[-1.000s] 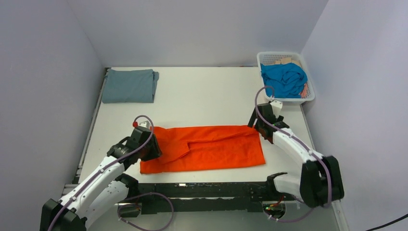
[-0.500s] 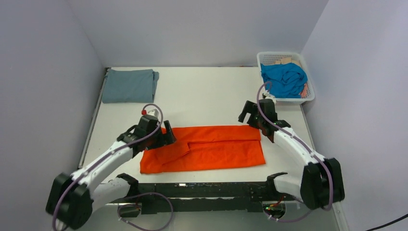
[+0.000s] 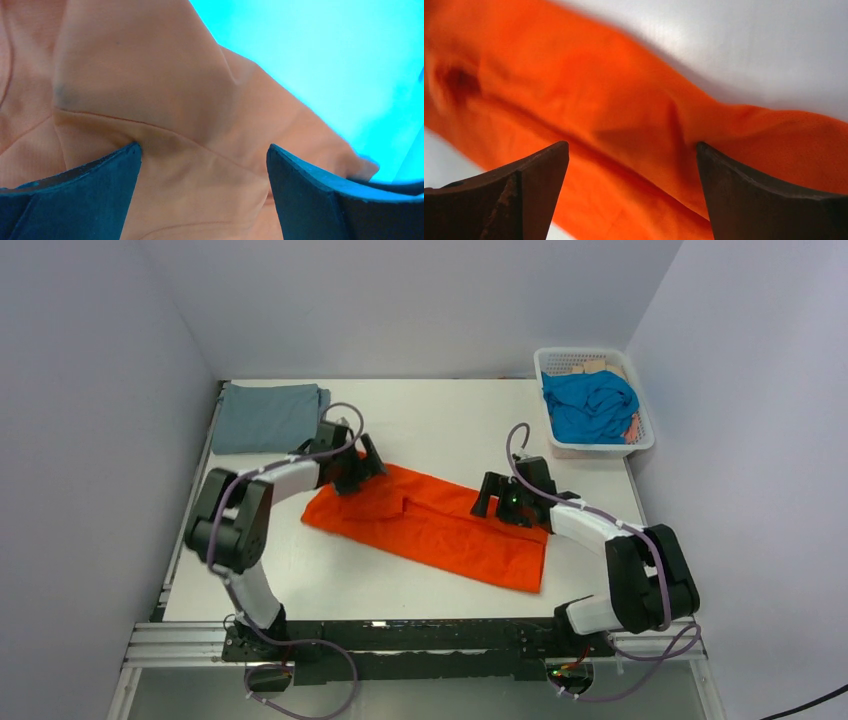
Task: Fold and stack the t-shirts
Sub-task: Rotate the tshirt 90 degrees
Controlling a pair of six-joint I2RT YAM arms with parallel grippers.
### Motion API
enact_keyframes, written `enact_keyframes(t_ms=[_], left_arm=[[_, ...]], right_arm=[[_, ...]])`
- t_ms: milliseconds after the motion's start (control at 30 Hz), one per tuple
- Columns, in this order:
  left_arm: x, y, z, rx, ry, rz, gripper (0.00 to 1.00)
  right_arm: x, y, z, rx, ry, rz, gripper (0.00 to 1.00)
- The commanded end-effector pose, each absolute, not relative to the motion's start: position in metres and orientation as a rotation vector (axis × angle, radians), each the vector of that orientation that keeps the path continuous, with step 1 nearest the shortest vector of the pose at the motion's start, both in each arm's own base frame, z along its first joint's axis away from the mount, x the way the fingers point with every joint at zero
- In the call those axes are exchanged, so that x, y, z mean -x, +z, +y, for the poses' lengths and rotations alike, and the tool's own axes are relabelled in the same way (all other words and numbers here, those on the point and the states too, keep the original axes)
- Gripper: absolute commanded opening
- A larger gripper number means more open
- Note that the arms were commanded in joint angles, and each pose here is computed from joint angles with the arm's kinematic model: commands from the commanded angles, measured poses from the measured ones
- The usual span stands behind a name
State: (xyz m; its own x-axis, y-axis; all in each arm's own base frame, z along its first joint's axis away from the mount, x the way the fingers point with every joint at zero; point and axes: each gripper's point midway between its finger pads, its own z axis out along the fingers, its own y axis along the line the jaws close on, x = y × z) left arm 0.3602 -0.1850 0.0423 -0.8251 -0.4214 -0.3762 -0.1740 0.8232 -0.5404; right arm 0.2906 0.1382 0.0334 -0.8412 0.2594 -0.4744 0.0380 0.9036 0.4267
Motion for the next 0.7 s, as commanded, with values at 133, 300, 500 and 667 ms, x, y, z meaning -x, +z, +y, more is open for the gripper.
enact_keyframes(t_ms=[133,300,500,667], left_arm=[[-0.506,0.052,-0.262,0.3,-0.881,2.512,0.99],[-0.542,0.068,-0.319,0.272,-1.167,2.417,0.99],[-0.567,0.062,-0.354,0.313,-1.315,2.351,0.99],[-0.577,0.056,-0.356,0.343,-1.314,2.311,0.99]], right_arm=[[-0.192,0.022,0.208,0.125,0.819,2.701,1.0],[-0.165,0.037,0.246,0.221,1.012,2.691,1.0],[-0.154,0.054,0.275,0.406,1.084,2.627,1.0],[-0.168,0.071,0.257,0.401,0.922,2.544,1.0]])
